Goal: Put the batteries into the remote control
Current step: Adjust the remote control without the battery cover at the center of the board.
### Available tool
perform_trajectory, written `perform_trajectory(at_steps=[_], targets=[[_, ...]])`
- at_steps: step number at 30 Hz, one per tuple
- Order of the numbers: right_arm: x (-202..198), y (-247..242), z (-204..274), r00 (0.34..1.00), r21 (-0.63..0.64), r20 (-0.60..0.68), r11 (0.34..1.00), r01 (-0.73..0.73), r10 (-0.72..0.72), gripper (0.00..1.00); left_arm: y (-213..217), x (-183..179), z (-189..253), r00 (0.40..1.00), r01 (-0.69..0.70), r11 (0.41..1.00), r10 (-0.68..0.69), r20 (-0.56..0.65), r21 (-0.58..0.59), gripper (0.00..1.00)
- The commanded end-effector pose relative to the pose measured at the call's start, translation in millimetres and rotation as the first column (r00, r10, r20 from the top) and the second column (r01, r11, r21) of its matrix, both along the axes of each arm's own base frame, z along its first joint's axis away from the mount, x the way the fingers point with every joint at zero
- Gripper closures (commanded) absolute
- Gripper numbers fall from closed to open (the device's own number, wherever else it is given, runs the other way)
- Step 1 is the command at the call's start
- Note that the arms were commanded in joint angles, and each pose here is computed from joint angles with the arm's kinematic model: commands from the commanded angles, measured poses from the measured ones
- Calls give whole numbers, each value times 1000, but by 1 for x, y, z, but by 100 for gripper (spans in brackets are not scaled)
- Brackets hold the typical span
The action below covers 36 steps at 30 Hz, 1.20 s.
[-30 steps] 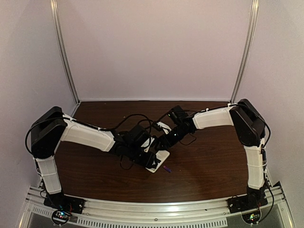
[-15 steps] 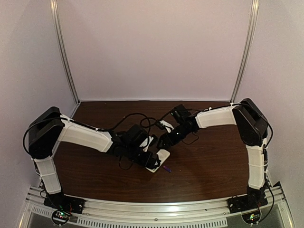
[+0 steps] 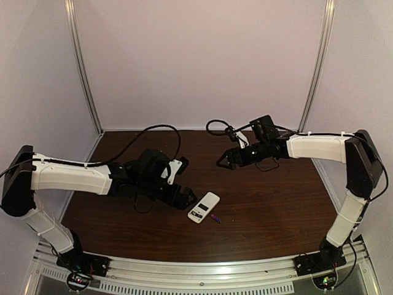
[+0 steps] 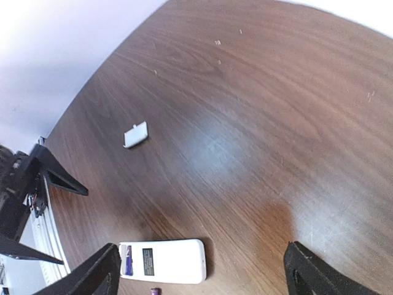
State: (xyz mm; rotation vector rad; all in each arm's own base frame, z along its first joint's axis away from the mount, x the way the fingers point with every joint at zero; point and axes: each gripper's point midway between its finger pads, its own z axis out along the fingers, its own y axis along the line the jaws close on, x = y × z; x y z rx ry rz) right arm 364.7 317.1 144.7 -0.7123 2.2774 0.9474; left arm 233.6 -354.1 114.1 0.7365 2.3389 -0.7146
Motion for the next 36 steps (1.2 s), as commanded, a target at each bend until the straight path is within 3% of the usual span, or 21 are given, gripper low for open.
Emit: perform_trajectory(at_steps=[1,5,8,12,15,23,31,36], targets=[[3,-8,57,983,58,182,998,25,-35,1,10,-13,-8,998,62,998,-62,20,-8,2],[8,-15,84,967,150,221,984,93,-125,0,19,-24,0,993,89,992,-82,88,-90,3],[11,-11,86,963,165,255,985,51,-92,0,28,-29,2,985,106,988,-89,145,-115,3],[2,10,43,994,84,80,993,-83,76,0,25,-39,-15,978,172,979,-156,141,-109,5],[-15,26,17,984,128,3,976,-178,180,0,23,-45,-33,975,197,977,-187,117,-78,9],[2,48,-27,982,121,-78,979,-164,174,0,19,-58,-70,970,230,973,-232,76,36,30],[-2,72,-58,969,99,-111,973,-210,221,7,11,-58,-85,961,230,964,-246,126,131,18],[-3,73,-69,964,95,-125,970,-225,235,17,4,-44,-92,962,182,968,-212,171,175,12]])
